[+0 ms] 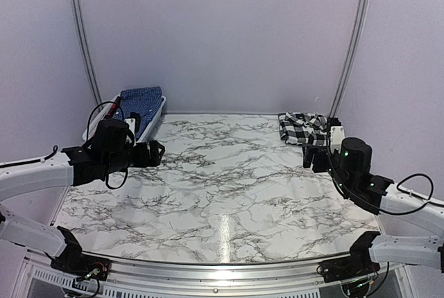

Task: Fold and stack the long sleeve shirts
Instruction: Reset both arms

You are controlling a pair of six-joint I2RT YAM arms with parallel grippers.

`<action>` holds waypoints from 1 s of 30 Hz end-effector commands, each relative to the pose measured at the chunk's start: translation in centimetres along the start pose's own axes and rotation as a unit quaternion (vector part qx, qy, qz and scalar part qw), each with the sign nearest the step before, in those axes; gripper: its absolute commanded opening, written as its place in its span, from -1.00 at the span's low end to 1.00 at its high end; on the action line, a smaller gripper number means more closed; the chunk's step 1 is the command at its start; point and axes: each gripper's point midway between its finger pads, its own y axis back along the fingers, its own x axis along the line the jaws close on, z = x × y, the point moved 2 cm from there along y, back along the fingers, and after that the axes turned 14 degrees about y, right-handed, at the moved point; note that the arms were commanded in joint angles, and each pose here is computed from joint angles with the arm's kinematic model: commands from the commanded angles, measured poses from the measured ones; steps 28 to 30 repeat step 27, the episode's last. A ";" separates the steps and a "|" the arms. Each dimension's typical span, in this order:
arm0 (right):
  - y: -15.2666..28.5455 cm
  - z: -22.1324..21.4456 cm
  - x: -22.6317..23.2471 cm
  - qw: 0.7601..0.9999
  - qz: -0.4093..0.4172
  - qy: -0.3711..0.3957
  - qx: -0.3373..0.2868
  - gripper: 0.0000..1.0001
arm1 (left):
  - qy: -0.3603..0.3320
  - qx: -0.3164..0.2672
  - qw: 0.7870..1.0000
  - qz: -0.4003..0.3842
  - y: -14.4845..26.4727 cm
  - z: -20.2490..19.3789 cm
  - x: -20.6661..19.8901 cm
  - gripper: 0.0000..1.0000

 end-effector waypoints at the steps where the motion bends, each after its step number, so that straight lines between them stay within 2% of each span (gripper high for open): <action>1: 0.7 1.8 -0.7 0.999 -0.010 -0.008 -0.042 0.97 | 0.010 -0.059 0.998 0.022 1.1 1.3 1.5 0.98; 4: 0.5 1.3 -1.3 0.999 -0.034 -0.011 -0.029 0.97 | 0.021 -0.083 0.995 0.045 1.7 1.5 2.7 0.98; 9: 0.1 0.8 -0.7 1.000 -0.020 -0.006 -0.017 0.97 | 0.024 -0.105 0.993 0.043 2.4 1.9 3.2 0.98; 30: 0.6 0.9 -0.6 0.999 -0.010 -0.008 -0.029 0.97 | 0.022 -0.105 0.994 0.038 1.9 2.2 2.6 0.98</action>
